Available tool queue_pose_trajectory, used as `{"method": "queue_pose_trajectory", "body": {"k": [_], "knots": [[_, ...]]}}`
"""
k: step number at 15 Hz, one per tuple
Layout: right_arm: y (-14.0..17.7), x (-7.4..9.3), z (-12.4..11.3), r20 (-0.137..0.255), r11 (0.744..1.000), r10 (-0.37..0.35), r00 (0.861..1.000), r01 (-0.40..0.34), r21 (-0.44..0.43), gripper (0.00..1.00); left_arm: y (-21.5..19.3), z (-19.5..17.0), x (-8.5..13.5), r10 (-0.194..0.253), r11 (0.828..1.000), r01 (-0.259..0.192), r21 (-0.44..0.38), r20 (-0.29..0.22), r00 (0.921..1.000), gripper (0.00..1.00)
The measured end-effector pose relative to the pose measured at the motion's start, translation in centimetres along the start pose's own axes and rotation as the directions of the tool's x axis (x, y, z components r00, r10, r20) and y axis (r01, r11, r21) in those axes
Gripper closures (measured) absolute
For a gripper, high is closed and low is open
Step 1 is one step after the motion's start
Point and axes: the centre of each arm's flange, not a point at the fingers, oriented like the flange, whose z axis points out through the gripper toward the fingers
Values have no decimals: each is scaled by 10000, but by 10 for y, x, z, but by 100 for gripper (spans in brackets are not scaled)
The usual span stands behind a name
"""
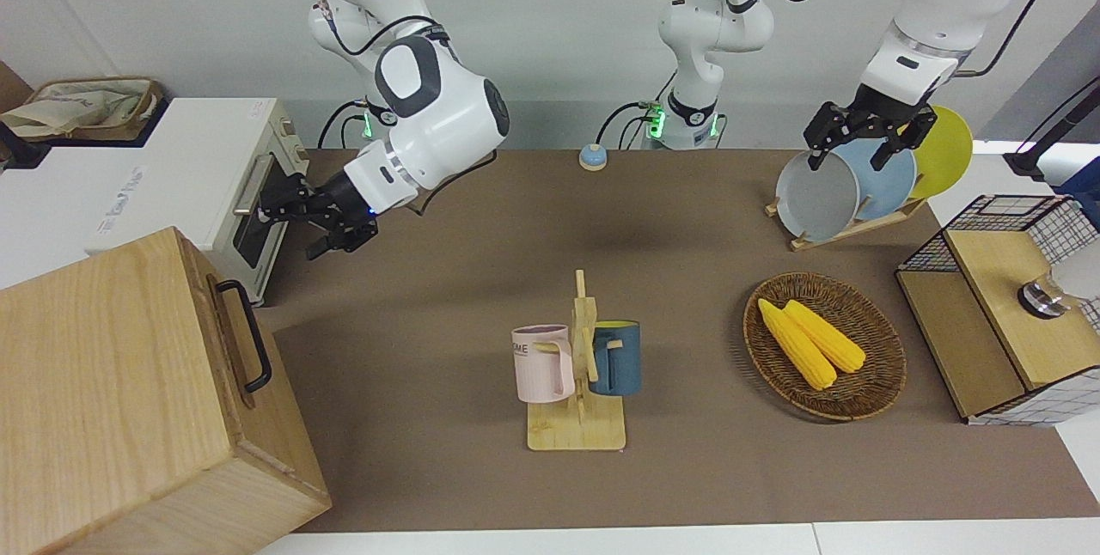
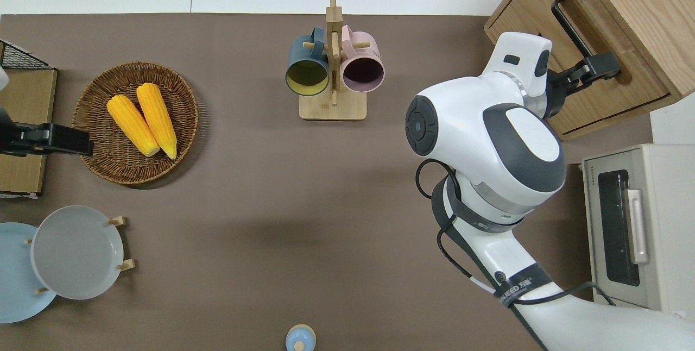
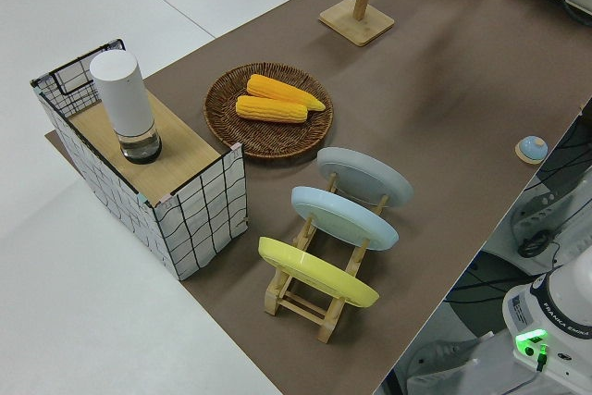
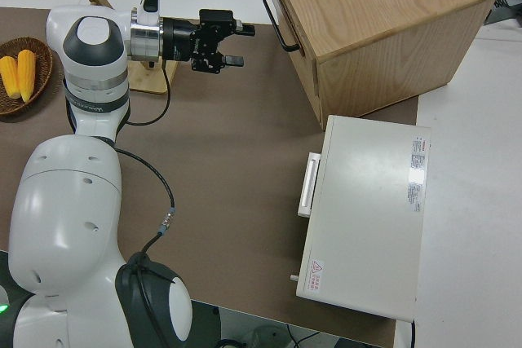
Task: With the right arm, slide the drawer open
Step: 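Reach the right gripper to the black drawer handle and grasp it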
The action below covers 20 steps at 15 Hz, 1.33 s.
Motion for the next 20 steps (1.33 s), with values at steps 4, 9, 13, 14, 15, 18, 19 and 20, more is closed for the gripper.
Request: {"method": "queue_pose_trajectory", "body": {"k": [4,9,13,14,15,18,19,20], "knots": [[-17,17,13,-706,9908,-576,9958,484,-1265,2,0,0,0,0,10000,0,0,0,10000,0],[-32,33,30,-1214,9627,-846,9890,497,-2661,2,0,0,0,0,10000,0,0,0,10000,0],[-42,40,49,-1477,9494,-591,9873,99,-3139,2,0,0,0,0,10000,0,0,0,10000,1],[-45,42,54,-1661,9524,-468,9850,-62,-3049,2,0,0,0,0,10000,0,0,0,10000,0],[-47,43,58,-1843,9546,-348,9823,-219,-2971,2,0,0,0,0,10000,0,0,0,10000,0],[-61,49,70,-2217,9546,-18,9751,-643,-2907,2,0,0,0,0,10000,0,0,0,10000,0],[-67,50,72,-2276,9548,110,9737,-778,-2867,2,0,0,0,0,10000,0,0,0,10000,0],[-72,51,73,-2340,9544,211,9720,-893,-2847,2,0,0,0,0,10000,0,0,0,10000,0]]}}
